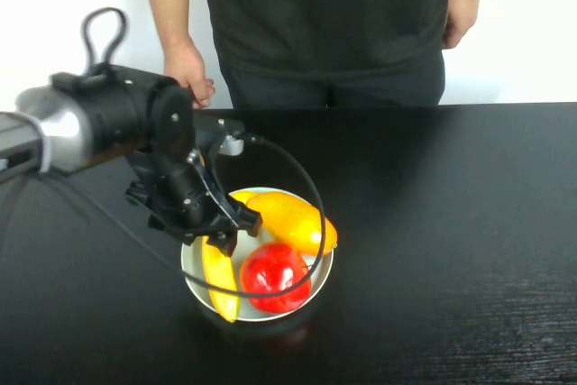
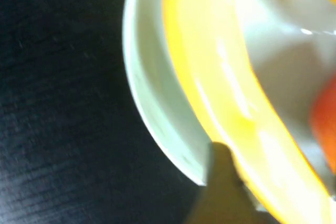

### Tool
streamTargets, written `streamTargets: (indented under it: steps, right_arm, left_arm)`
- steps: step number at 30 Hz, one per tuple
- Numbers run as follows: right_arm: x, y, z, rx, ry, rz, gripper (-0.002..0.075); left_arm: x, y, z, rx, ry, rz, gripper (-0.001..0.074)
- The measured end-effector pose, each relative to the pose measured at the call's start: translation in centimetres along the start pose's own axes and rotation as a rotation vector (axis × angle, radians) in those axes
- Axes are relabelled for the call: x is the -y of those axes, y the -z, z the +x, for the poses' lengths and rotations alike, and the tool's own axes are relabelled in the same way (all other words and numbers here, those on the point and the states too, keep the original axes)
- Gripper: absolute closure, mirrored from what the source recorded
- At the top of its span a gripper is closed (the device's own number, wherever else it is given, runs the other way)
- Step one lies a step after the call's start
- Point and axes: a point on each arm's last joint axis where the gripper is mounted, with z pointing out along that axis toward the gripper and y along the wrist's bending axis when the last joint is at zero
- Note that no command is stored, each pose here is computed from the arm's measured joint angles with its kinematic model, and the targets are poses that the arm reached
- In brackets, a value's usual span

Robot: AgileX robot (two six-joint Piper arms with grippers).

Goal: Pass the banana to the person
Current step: Pick up the banana

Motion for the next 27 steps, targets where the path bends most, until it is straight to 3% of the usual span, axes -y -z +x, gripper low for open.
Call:
streamTargets:
  steps: [3,6,27]
  right_arm:
    - [0.0,0.0,0.0,0.0,0.0,0.0,0.0736]
    - [0.0,0.0,0.0,0.0,0.0,0.0,0.0736]
    - [0.0,0.0,0.0,0.0,0.0,0.0,0.0736]
  left_arm:
    - [-0.4,-1.6,-0.9,-0.02,0.013,-0.039,0.0295]
    - [-0.7,-2.8,-1.5,-0.024,0.014,-0.065,0.0274]
    - [-0.8,-7.2,-2.3,-0.036,0.023,-0.065,0.0286]
